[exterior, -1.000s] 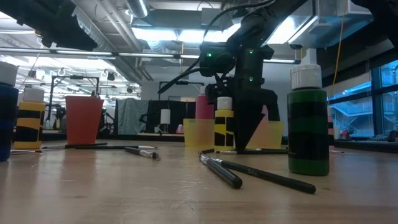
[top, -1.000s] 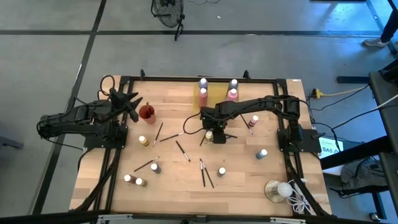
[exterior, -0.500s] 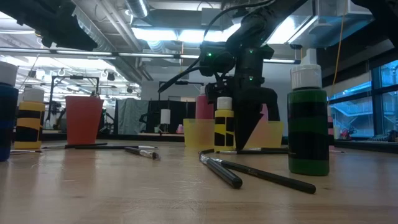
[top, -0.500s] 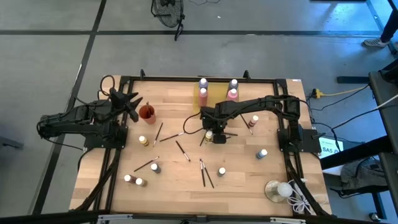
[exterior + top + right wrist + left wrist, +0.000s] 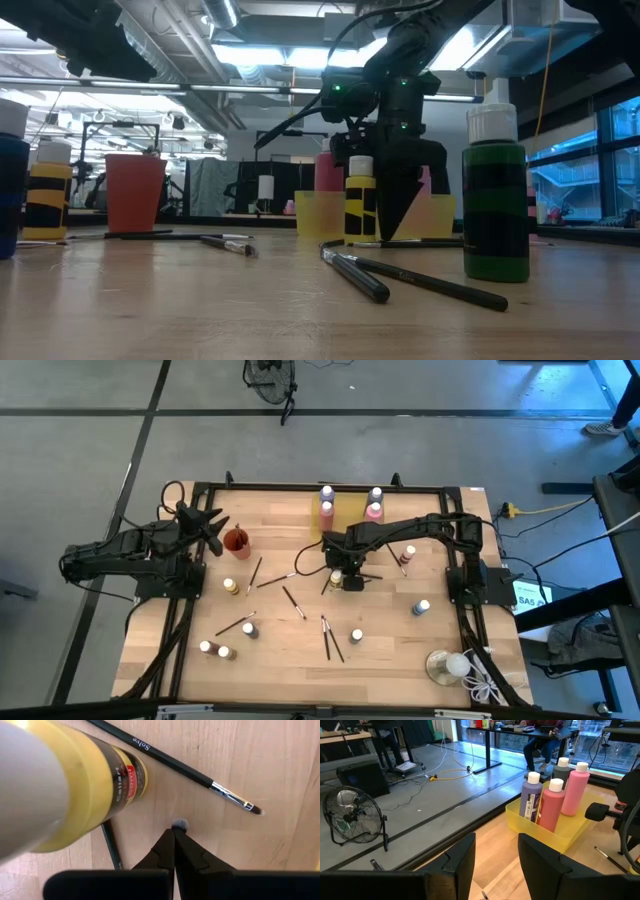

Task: Pick & Place Paint Supplies
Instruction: Put the silver paint brush into the orange cup

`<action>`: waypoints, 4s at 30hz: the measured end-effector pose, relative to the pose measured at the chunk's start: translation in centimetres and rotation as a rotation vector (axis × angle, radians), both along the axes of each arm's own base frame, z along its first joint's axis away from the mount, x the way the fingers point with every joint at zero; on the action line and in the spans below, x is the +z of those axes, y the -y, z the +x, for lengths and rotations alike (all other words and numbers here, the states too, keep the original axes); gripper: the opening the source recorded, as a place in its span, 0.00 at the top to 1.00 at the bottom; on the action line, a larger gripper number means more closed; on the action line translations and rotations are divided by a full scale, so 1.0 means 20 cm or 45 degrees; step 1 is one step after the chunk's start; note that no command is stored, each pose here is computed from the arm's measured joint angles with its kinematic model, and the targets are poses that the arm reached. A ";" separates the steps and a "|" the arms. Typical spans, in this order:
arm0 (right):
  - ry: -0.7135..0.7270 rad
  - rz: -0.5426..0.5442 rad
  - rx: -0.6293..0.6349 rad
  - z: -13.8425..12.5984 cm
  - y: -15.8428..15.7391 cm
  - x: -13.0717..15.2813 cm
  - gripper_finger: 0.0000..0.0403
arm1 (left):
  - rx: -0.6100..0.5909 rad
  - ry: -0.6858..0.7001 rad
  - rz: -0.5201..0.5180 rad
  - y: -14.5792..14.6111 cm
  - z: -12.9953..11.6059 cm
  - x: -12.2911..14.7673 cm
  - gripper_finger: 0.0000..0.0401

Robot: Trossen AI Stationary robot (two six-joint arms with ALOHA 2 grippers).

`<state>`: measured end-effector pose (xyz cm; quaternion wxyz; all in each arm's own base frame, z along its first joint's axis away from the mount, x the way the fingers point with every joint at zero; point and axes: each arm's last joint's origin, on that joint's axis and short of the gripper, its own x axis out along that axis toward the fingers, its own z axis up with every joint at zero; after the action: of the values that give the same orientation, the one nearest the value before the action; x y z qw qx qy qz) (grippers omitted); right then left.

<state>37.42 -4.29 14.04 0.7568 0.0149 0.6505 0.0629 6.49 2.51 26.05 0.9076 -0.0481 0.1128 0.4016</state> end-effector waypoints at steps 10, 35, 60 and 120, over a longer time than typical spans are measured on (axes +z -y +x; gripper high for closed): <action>-0.002 0.007 0.009 0.00 0.00 0.00 0.98 | 0.000 0.000 0.000 0.00 0.00 0.00 0.64; -0.005 0.027 0.002 0.00 0.00 0.00 0.76 | 0.000 0.000 0.000 0.00 0.00 0.00 0.64; 0.011 -0.054 -0.089 -0.06 0.00 -0.09 0.84 | -0.029 0.005 -0.017 0.00 0.00 0.00 0.64; -0.152 -0.159 -0.090 0.03 -0.01 0.18 1.00 | -0.029 0.005 -0.017 0.00 0.00 0.00 0.64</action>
<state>38.00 -4.13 17.74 0.7178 -0.0056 0.6962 -0.0055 6.54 2.46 26.02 0.9120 -0.0536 0.1143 0.3903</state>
